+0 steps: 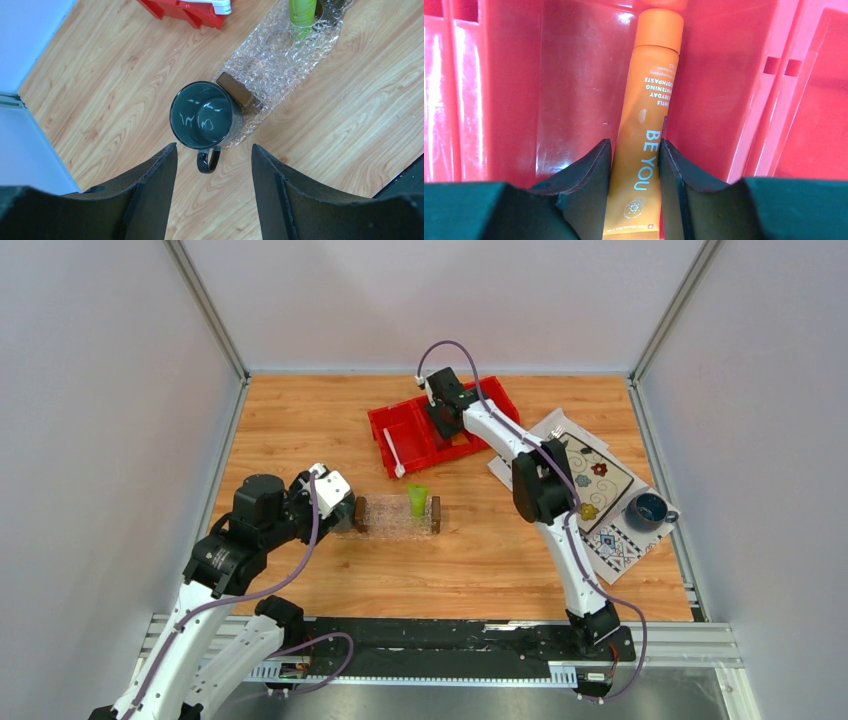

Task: Prepare toiletry sets of a toothbrush and toothpaste on the tray

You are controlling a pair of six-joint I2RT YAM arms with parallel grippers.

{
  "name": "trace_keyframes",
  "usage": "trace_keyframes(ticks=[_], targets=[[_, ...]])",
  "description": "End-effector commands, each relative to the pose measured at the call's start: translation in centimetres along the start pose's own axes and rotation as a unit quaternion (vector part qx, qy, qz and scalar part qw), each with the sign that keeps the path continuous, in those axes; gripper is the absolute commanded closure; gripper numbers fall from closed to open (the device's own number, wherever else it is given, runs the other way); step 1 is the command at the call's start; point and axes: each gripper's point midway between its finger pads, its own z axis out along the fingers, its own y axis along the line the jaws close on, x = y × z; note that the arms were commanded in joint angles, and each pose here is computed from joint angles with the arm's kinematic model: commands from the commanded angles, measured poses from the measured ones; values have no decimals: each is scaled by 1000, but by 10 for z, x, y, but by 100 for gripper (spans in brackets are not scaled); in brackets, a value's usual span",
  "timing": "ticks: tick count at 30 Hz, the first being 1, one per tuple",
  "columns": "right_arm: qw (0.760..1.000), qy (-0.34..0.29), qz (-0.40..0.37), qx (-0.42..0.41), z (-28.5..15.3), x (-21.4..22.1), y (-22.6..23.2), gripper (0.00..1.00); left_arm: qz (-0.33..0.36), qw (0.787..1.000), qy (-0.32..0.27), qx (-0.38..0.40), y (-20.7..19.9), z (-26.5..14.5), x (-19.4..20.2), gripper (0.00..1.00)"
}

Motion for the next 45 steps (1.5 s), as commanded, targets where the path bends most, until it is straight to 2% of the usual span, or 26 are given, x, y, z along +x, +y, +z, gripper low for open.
trace_keyframes(ticks=[1, 19, 31, 38, 45], targets=[[999, 25, 12, -28, -3, 11, 11, 69, 0, 1000, -26, -8, 6, -3, -15, 36], [998, -45, 37, -26, -59, -42, -3, 95, 4, 999, -33, -14, 8, -9, -20, 36], [995, -89, 43, -26, -99, -72, -13, 99, 9, 999, -33, -24, 14, -11, -23, 36], [991, -121, 29, -44, -160, -85, -19, 100, 20, 998, -53, -28, 19, -14, -38, 36], [982, -142, 0, -125, -237, -76, -2, 100, 32, 995, -93, -12, 21, -20, -68, 36]])
